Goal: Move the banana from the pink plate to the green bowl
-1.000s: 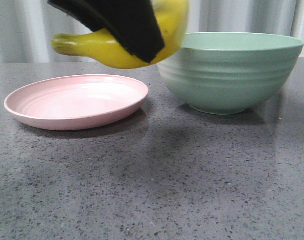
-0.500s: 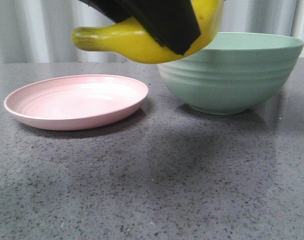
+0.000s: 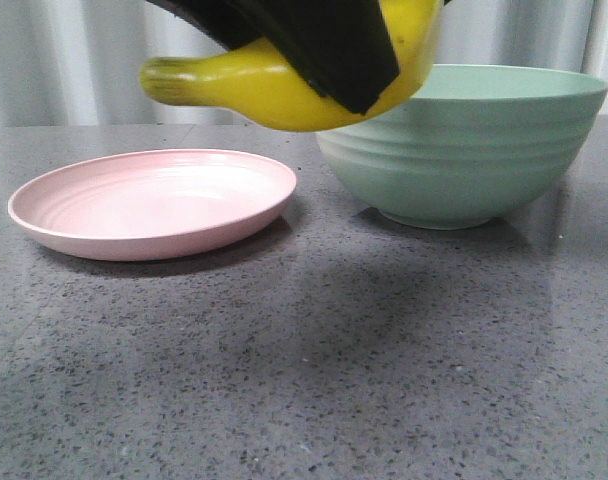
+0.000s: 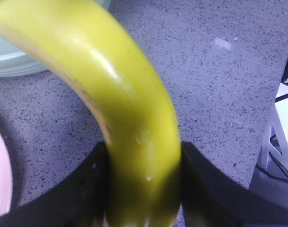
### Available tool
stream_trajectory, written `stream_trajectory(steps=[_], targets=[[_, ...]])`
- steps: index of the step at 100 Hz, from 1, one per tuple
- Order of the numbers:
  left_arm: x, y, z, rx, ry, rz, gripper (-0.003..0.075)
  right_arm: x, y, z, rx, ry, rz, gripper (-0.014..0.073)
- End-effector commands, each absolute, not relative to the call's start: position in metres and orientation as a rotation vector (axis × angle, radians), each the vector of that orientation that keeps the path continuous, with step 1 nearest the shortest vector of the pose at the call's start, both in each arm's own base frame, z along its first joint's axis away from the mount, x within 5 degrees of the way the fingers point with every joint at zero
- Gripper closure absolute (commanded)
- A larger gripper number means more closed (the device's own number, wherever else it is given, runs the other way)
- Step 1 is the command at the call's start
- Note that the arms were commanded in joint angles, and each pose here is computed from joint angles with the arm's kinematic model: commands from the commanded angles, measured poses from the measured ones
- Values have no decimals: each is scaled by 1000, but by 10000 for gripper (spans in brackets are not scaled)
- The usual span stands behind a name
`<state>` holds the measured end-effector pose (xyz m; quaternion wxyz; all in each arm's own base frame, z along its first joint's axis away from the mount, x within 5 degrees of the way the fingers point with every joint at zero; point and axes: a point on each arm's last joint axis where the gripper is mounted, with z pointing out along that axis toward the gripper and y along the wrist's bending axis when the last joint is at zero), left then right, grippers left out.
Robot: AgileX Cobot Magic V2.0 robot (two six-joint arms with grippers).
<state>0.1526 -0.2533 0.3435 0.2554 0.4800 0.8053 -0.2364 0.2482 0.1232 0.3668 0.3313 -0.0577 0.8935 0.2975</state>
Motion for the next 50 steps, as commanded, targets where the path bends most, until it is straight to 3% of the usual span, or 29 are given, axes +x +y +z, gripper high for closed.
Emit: stream_trajectory(steps=[1,17,24,50], targets=[[147,-254,372,1235,2056,-736,651,248,123,386,-137,2229,805,674],[147,-254,372,1228,2062,-741,315,248,123,386,-139,2232,806,673],[147,-254,372,1228,2065,-742,216,248,123,386,-139,2232,806,673],[142,-241,390,1174,2029,-766,225,252,115,399,-110,2180,792,673]])
